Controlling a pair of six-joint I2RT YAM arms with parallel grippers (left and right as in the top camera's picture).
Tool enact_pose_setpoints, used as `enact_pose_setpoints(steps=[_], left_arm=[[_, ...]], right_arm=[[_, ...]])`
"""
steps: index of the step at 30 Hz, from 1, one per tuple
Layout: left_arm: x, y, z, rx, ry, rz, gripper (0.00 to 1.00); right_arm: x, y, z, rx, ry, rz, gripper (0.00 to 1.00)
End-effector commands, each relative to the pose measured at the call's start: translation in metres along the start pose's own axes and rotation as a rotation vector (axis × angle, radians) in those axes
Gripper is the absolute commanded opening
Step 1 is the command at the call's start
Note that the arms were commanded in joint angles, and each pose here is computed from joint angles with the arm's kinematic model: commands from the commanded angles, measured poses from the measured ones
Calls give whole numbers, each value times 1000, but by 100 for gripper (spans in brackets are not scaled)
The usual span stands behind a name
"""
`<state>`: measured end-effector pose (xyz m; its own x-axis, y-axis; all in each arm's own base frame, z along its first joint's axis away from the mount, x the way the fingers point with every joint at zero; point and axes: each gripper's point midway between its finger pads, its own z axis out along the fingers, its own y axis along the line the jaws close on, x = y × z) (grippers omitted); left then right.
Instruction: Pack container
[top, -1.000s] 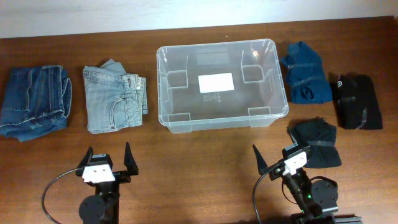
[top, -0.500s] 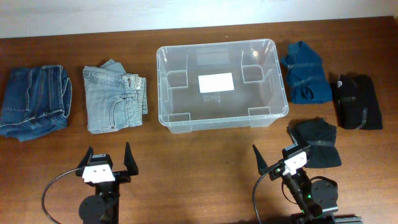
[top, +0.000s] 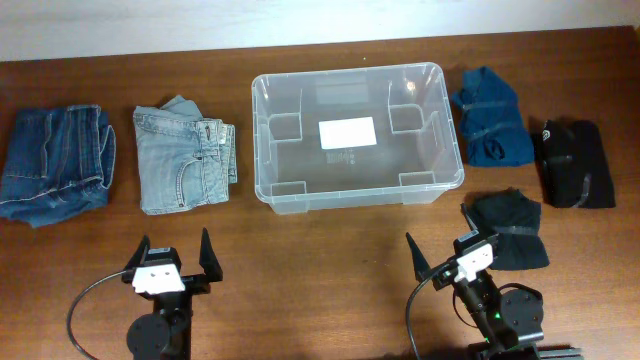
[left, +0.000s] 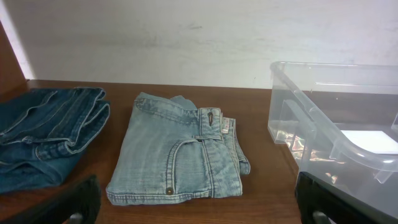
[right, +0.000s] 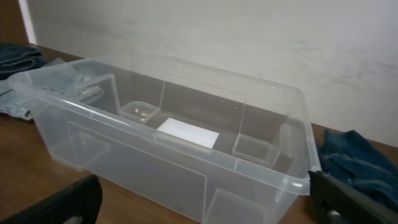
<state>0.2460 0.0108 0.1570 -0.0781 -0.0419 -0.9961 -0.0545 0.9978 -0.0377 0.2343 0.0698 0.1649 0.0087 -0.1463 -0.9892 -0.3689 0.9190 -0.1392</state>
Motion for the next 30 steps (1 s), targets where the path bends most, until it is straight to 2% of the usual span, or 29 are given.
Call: enact_pose_setpoints(steps=[1, 7, 10, 15, 22, 25, 30], left_arm=[[1, 0, 0, 2, 0, 18, 99], [1, 0, 0, 2, 0, 18, 99], [1, 0, 0, 2, 0, 18, 99], [1, 0, 0, 2, 0, 18, 99], [1, 0, 0, 2, 0, 18, 99], [1, 0, 0, 2, 0, 18, 99], [1, 0, 0, 2, 0, 18, 100]], right_arm=[[-4, 10, -1, -61, -25, 8, 98], [-14, 59, -12, -358, -79, 0, 98], [-31, 69, -17, -420, -151, -21, 99], [-75, 65, -27, -415, -275, 7, 99], [-109, 60, -38, -388, -329, -21, 98], [-125, 46, -39, -305, -327, -8, 98], [-147, 13, -41, -116, -239, -11, 99]])
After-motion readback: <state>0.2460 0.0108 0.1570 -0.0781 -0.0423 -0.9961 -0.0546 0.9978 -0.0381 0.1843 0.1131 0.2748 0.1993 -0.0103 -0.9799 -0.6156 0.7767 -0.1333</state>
